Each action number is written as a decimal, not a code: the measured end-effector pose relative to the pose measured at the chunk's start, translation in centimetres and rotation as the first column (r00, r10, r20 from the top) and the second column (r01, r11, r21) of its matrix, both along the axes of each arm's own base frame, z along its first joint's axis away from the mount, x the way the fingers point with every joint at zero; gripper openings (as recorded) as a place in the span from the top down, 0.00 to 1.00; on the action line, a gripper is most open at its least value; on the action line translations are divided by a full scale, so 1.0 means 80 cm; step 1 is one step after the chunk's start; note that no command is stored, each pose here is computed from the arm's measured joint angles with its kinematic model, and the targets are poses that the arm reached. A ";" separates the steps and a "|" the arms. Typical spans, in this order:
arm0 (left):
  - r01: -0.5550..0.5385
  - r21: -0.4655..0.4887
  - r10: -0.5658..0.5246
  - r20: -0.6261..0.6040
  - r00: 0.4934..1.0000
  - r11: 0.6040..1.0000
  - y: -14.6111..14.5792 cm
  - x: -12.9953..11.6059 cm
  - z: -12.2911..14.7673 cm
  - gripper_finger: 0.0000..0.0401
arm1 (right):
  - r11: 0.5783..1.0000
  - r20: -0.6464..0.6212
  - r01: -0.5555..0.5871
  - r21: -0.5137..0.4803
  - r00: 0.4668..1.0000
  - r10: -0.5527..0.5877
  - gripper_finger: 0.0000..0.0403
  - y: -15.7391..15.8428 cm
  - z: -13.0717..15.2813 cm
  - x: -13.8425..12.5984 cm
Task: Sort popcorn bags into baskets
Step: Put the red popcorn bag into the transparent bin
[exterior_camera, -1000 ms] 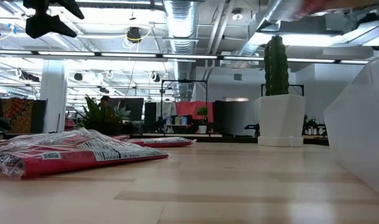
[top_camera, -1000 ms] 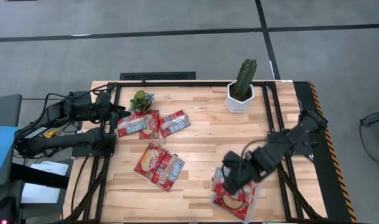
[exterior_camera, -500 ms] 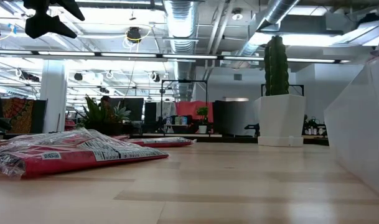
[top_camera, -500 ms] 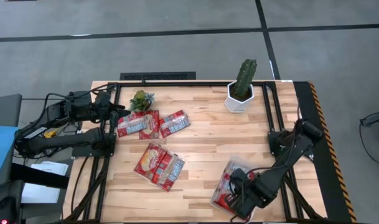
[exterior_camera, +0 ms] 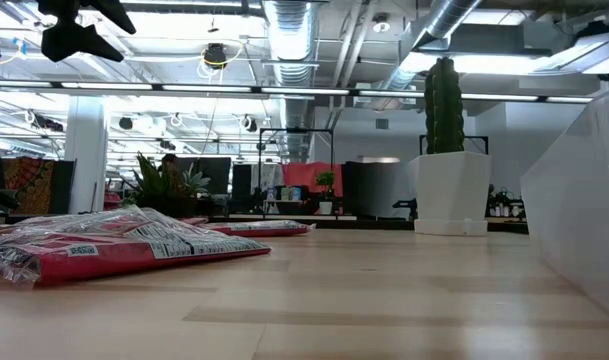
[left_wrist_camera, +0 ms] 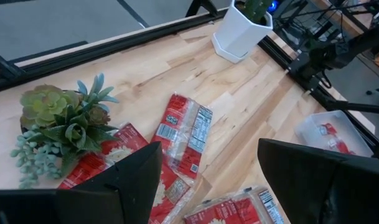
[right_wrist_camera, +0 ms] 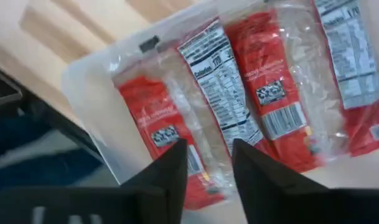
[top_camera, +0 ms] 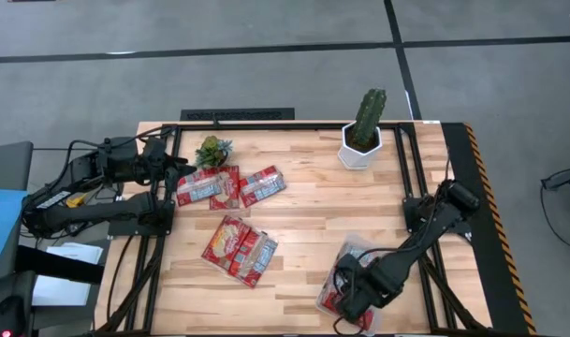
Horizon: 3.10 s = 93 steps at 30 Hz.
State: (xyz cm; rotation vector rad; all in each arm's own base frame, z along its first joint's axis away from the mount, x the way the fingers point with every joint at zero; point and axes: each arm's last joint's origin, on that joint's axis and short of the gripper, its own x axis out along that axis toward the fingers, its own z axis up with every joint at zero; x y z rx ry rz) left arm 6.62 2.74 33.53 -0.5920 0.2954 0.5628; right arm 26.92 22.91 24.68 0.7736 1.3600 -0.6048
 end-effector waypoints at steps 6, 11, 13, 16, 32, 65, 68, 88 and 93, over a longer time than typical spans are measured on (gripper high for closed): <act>0.055 -0.009 -0.054 0.003 0.999 0.998 -0.002 0.001 0.000 0.37 | 0.984 0.165 -0.173 -0.052 0.970 0.179 0.51 -0.077 0.057 0.040; 0.083 -0.002 -0.083 -0.001 0.997 0.997 -0.003 0.001 0.000 0.37 | 0.926 0.287 -0.267 -0.267 0.895 0.340 0.46 -0.174 0.086 0.084; 0.087 -0.004 -0.087 -0.001 0.996 0.996 -0.003 0.001 0.000 0.37 | 0.887 0.308 -0.304 -0.348 0.856 0.415 0.45 -0.210 0.089 0.100; 0.090 0.003 -0.090 -0.006 0.996 0.996 -0.003 0.001 0.000 0.37 | 0.851 0.320 -0.301 -0.430 0.831 0.455 0.44 -0.260 0.082 0.126; 0.037 0.013 -0.036 -0.031 0.999 0.999 -0.001 -0.001 -0.002 0.37 | 0.942 0.355 0.132 -0.308 0.935 -0.014 0.44 -0.408 -0.078 0.213; -0.025 0.017 0.025 -0.041 0.999 1.000 0.001 -0.002 -0.003 0.37 | 0.934 0.301 0.296 -0.199 0.926 -0.229 0.99 -0.386 -0.048 0.187; -0.024 0.017 0.025 -0.041 0.999 1.000 0.001 -0.002 -0.003 0.37 | 0.915 0.307 0.341 -0.215 0.913 -0.268 0.99 -0.368 -0.016 0.171; -0.064 0.021 0.065 -0.027 0.998 0.998 0.002 -0.002 -0.002 0.37 | 0.693 0.255 0.665 -0.279 0.747 -0.614 0.98 -0.138 0.085 -0.008; -0.073 0.023 0.074 -0.025 0.997 0.997 0.002 -0.002 -0.002 0.37 | 0.710 0.216 0.665 -0.231 0.746 -0.629 0.99 -0.097 0.080 -0.035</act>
